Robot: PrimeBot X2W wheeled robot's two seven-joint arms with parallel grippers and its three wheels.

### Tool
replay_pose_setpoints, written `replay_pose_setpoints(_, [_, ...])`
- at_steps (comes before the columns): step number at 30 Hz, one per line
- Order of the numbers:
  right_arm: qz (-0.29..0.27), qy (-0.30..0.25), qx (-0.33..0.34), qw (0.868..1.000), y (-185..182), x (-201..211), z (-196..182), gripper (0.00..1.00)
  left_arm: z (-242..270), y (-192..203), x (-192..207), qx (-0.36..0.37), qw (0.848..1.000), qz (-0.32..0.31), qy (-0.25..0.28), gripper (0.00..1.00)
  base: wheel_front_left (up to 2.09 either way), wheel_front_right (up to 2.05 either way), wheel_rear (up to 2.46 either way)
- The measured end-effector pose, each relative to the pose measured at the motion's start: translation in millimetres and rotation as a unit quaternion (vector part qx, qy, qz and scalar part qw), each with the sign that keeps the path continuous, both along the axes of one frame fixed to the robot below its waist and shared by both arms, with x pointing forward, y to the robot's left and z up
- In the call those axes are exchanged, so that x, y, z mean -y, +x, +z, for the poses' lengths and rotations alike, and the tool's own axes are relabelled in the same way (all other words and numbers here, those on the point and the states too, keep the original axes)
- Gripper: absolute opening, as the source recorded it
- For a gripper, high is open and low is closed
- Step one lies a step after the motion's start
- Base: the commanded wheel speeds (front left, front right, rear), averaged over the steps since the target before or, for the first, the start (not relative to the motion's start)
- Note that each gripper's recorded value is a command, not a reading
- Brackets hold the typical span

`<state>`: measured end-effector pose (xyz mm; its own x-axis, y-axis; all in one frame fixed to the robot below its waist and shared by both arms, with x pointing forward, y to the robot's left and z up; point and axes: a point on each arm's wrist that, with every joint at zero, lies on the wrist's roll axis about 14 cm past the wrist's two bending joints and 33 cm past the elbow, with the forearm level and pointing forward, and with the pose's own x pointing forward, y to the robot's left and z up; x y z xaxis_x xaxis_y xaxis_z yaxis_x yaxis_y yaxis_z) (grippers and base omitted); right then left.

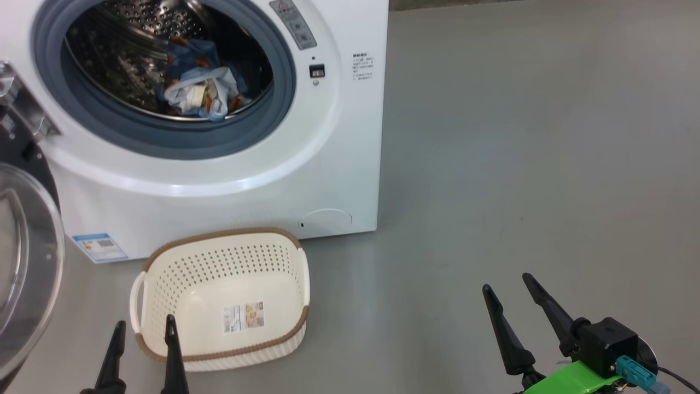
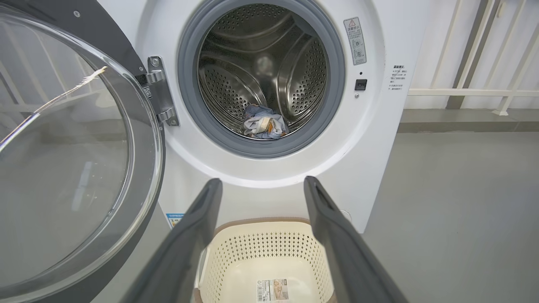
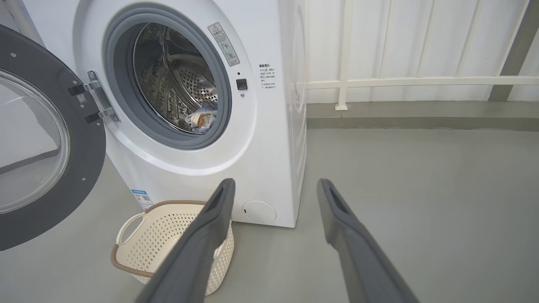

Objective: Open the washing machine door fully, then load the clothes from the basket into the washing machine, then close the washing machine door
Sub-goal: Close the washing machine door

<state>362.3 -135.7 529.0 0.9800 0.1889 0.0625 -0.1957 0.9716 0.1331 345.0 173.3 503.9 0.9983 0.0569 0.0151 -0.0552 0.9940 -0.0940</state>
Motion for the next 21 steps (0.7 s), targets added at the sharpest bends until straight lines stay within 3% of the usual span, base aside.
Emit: replay_pose_setpoints(21, [0.002, 0.000, 0.001, 1.000, 0.1, -1.1, 1.2, 1.00, 1.0, -1.9, 0.8, 0.002, 1.000, -0.003, 0.003, 1.00, -0.16, 0.16, 0.00])
